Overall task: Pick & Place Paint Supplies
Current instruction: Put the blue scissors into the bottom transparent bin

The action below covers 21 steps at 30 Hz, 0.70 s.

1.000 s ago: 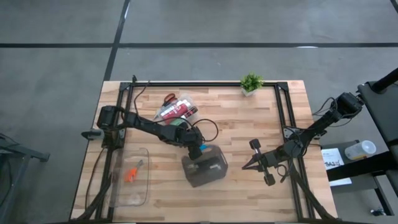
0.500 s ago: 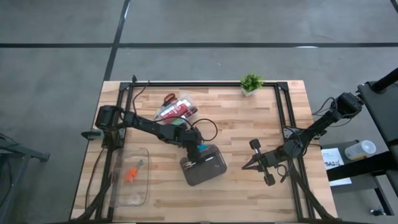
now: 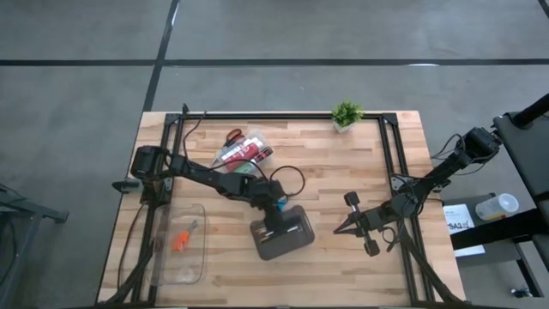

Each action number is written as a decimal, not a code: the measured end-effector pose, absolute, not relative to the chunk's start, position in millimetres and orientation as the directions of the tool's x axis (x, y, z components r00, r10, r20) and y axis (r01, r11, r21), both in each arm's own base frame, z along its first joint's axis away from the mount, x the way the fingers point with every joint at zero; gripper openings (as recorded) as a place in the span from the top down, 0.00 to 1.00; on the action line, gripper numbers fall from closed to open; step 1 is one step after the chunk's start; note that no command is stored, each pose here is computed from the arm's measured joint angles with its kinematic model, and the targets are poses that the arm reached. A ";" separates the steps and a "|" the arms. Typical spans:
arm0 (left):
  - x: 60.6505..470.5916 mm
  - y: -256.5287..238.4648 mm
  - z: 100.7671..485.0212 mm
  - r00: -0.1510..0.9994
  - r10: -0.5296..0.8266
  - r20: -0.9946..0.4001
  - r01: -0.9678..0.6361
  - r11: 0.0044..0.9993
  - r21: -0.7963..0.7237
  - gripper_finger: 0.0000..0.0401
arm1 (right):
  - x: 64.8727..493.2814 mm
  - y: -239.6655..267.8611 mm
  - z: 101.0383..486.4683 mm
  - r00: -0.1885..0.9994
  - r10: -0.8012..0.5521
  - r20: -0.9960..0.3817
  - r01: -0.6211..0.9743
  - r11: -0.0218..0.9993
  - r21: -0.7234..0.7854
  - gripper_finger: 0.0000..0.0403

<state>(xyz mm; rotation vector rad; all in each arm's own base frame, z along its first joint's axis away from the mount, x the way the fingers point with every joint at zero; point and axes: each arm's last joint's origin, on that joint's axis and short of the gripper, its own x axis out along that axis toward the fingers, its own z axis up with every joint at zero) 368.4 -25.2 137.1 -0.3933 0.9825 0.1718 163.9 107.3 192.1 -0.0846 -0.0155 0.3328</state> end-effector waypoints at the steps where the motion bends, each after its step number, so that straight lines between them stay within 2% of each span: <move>1: 369.7 -25.7 138.0 0.560 -0.044 -0.827 -0.308 0.916 -0.257 0.48 | 163.9 107.3 192.0 0.945 0.327 0.001 -0.326 0.942 -0.086 0.98; 7: 375.2 -34.6 143.0 0.619 -0.100 -0.779 -0.226 0.927 -0.300 0.48 | 163.9 107.2 192.0 0.945 0.327 0.001 -0.326 0.942 -0.086 0.98; 14: 374.0 -54.5 144.5 0.622 -0.159 -0.767 -0.120 0.948 -0.294 0.48 | 163.9 107.2 192.0 0.945 0.327 0.001 -0.325 0.942 -0.086 0.98; 18: 369.2 -52.0 146.1 0.592 -0.122 -0.797 -0.152 0.954 -0.259 0.48 | 163.9 107.2 192.0 0.945 0.327 0.001 -0.325 0.942 -0.086 0.98; 21: 363.7 -40.3 154.5 0.576 -0.036 -0.816 -0.244 0.946 -0.215 0.48 | 163.9 107.2 192.1 0.945 0.327 0.001 -0.325 0.942 -0.086 0.98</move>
